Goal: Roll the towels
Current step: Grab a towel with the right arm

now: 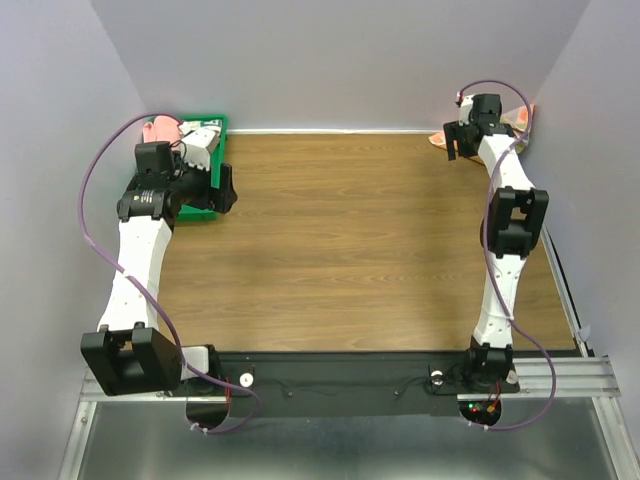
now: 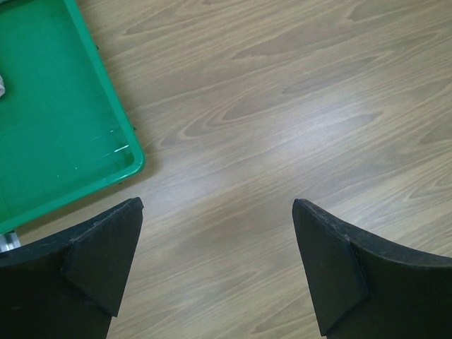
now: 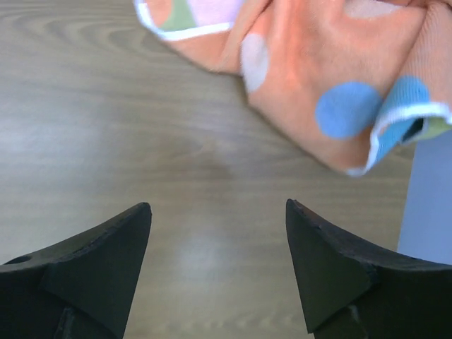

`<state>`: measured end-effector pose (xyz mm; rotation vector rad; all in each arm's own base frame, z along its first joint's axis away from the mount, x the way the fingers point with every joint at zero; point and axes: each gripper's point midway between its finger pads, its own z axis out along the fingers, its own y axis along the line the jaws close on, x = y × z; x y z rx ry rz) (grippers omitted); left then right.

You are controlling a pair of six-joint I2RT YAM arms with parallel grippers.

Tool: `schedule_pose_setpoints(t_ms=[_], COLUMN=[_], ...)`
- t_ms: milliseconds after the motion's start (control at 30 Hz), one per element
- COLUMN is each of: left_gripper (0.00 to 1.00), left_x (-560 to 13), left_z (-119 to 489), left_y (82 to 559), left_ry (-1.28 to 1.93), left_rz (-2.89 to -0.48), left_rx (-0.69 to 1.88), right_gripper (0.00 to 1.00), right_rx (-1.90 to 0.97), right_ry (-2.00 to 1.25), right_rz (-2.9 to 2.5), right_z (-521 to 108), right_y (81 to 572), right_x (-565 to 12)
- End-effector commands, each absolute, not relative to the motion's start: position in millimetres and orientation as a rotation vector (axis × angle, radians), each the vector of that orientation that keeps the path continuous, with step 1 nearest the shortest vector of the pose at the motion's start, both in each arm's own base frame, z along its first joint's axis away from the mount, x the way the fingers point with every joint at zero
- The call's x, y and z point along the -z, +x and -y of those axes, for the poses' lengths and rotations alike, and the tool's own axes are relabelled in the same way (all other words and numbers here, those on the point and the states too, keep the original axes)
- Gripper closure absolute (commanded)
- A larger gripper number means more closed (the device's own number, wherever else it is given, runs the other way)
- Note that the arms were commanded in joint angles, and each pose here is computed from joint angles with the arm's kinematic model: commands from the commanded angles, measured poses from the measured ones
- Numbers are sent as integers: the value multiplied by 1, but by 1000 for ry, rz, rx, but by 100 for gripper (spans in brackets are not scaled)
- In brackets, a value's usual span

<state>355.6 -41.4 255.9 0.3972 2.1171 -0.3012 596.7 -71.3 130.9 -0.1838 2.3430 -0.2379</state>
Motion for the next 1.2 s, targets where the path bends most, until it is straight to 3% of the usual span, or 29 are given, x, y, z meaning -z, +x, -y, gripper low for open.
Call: schedule_pose_setpoints(t_ms=[0,467,533,633,667,767,933,1167], left_gripper=[1,1,1,1,1,1,1,1], left_x=[-260,-248,-249,-252,-252,-255,-275,-300], left_z=[42,31,31,33,34,35,40,42], left_y=[356,355,355,353,354,355,358,368], left_ry=[401,367,360,351,349,338,332,301], left_rz=[-2107,-2170,-2168,-2163,-2162,-2154,-2079,-1998], left_rx=[292,237,237,253,258,270,288,298], right_gripper=[22,34,46,84,99,99,100,99], right_rx=[364,575,643,689,682,622,442,232], right_ry=[-118,-48,-49,-54,-54,-50,-81,-219], right_rz=[-2228,-2104,-2089,-2066,-2046,-2027,-1825,-1732], right_z=[103,142,151,158,156,148,113,64], right_y=[636,685,689,692,693,685,650,582], right_x=[-146,-82,-69,-74,-89,-119,-281,-388])
